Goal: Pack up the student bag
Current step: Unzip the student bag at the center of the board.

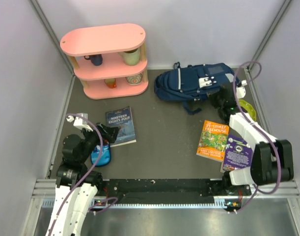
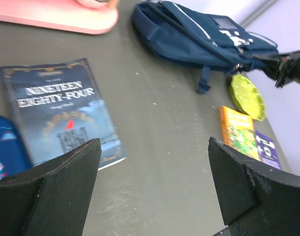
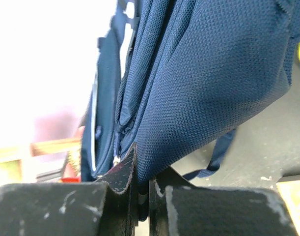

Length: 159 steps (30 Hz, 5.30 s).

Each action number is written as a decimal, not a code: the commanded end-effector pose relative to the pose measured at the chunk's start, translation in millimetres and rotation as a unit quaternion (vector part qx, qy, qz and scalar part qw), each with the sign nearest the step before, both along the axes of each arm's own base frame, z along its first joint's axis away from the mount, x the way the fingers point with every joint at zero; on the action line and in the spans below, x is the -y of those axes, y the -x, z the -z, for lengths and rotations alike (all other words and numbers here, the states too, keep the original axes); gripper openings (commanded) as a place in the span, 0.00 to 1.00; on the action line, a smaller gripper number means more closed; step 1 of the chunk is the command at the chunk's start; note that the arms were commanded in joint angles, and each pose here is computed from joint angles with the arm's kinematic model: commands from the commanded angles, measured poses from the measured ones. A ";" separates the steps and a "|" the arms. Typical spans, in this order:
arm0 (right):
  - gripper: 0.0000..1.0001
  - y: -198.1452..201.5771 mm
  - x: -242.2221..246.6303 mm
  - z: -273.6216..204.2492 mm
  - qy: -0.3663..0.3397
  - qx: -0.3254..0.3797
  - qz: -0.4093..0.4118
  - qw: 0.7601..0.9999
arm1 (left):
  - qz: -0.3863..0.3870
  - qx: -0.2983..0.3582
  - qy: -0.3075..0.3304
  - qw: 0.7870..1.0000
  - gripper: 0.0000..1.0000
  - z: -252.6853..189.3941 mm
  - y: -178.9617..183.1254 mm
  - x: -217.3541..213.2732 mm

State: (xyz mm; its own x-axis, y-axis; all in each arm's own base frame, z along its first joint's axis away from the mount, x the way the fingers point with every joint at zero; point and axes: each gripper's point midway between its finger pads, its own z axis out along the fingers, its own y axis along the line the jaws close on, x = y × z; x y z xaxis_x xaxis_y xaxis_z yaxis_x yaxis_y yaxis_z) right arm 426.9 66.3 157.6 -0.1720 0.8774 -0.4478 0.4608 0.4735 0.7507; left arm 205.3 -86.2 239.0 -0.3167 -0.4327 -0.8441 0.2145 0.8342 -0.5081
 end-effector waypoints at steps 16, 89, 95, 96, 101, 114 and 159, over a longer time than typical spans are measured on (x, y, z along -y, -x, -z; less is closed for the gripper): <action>0.00 94.3 -25.9 -86.4 -0.044 0.095 -0.059 0.993 | 0.162 0.039 -0.004 0.986 0.94 -19.5 -0.8 176.4; 0.00 120.6 -54.4 -126.6 0.019 0.119 -0.156 0.980 | 0.108 0.064 -0.052 0.991 0.00 28.7 -41.5 303.7; 0.00 102.0 -49.4 -114.0 0.105 0.118 -0.229 0.960 | 0.142 0.011 -0.113 0.983 0.00 62.9 -9.7 250.3; 0.00 100.6 -48.2 -109.9 0.110 0.115 -0.240 0.958 | 0.163 -0.007 -0.140 0.977 0.00 78.5 0.6 240.5; 0.00 94.9 -28.5 -94.5 0.150 0.102 -0.244 0.953 | 0.287 -0.009 -0.115 0.951 0.00 69.9 52.6 236.3; 0.07 23.5 -42.7 -60.1 0.094 0.037 -0.351 0.931 | 0.466 -0.012 -0.128 0.875 0.00 69.0 137.4 299.9; 0.40 227.4 -101.6 42.4 -0.122 -0.075 -0.380 0.914 | 0.394 0.003 -0.099 0.914 0.00 58.6 101.6 356.9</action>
State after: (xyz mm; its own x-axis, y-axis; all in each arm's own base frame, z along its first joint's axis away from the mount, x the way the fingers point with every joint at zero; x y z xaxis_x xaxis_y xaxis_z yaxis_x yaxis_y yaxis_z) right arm 183.0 165.5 110.9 -0.8287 0.5440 -0.1318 0.2105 0.5211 0.8271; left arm 106.2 -409.5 119.0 -0.5045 0.2308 -0.8320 0.7451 0.6033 -0.2844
